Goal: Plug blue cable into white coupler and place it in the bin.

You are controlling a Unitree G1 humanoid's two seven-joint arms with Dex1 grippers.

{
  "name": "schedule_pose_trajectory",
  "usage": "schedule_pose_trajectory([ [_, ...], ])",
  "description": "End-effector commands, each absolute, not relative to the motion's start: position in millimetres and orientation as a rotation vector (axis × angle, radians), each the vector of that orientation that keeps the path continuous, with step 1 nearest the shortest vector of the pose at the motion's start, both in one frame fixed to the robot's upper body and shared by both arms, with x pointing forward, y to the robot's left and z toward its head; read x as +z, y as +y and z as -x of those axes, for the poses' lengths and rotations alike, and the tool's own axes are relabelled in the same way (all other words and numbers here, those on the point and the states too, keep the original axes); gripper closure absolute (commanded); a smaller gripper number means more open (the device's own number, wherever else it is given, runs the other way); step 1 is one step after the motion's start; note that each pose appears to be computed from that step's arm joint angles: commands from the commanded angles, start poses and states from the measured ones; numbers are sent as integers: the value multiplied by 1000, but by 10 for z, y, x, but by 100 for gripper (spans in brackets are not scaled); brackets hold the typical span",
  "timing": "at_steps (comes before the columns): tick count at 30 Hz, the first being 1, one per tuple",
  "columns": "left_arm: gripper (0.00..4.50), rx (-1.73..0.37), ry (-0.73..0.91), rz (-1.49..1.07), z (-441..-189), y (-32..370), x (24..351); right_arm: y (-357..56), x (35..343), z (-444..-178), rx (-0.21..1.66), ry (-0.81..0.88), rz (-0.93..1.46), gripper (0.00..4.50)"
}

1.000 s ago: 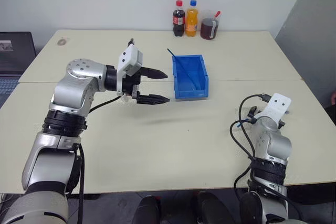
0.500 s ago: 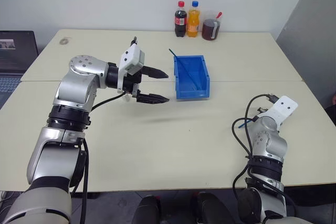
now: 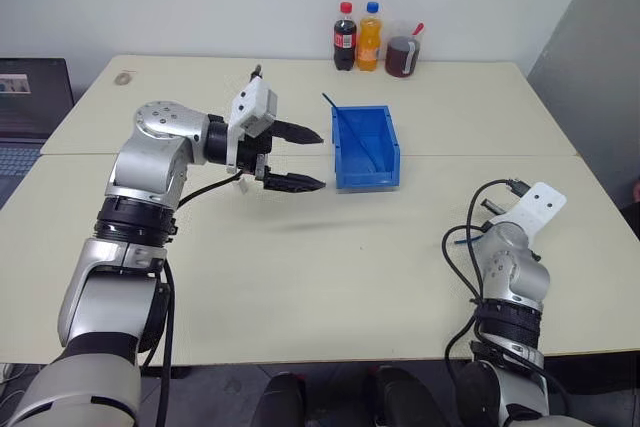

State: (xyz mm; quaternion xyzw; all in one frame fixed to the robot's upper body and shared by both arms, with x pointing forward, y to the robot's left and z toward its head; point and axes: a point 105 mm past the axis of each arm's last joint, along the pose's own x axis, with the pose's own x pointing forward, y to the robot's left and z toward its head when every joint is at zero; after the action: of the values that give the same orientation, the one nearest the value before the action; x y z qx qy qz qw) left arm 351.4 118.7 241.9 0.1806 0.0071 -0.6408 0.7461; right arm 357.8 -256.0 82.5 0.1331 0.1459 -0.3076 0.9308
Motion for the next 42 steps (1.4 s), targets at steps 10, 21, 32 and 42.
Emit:
schedule_pose_trajectory([
  [10,0,-1025,39,-59,-2637,1379,1848,-1715,1145,-3226,684,331,262,446],
  [21,0,-358,97,5,-1970,1808,1346,-345,1428,-3350,1401,115,398,446],
  [32,0,-115,143,34,-1493,1758,1092,59,816,-3380,1580,-59,958,446],
  [42,0,-105,122,28,-1501,1792,1082,-29,629,-3430,1464,-229,1222,446],
])
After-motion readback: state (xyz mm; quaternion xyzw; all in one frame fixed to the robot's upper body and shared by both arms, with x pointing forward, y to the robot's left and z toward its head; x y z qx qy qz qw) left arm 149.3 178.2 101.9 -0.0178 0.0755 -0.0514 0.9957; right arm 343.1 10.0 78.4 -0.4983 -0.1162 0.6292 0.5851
